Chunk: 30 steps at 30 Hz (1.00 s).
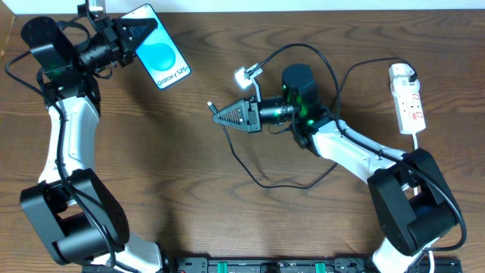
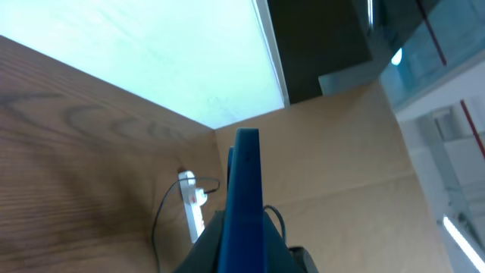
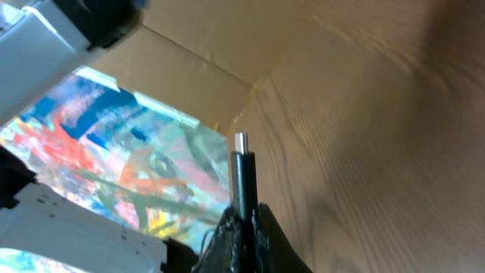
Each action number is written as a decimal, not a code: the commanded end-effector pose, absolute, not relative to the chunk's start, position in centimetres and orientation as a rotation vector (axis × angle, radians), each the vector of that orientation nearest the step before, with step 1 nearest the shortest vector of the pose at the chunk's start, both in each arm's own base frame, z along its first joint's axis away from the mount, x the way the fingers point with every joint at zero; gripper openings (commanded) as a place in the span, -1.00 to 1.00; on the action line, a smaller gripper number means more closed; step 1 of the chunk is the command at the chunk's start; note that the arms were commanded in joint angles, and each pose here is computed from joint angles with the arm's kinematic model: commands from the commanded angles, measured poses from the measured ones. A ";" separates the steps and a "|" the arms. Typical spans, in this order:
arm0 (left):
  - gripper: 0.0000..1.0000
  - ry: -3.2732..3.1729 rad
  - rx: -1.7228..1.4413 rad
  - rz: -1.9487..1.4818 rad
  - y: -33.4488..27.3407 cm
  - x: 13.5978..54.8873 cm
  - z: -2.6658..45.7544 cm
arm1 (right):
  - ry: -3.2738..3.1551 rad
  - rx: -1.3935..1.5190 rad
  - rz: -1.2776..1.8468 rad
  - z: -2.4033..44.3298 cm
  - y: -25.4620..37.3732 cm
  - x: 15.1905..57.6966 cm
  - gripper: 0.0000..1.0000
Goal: Plug charger to phone and switch on socket
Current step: 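Lift the cable plug and carry it left toward the phone's bottom, then align the plug under the phone's charging port, raising the phone with left gripper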
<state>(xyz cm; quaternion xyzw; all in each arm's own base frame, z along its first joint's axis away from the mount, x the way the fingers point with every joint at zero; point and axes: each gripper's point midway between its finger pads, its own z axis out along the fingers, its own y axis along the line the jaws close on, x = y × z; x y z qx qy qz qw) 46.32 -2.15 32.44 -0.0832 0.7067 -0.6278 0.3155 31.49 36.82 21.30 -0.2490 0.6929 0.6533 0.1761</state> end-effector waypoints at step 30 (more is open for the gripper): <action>-0.86 1.865 -0.125 -1.651 -7.5 47.0 32.9 | 1.811 -0.616 1.912 25.7 37.0 32.8 -0.98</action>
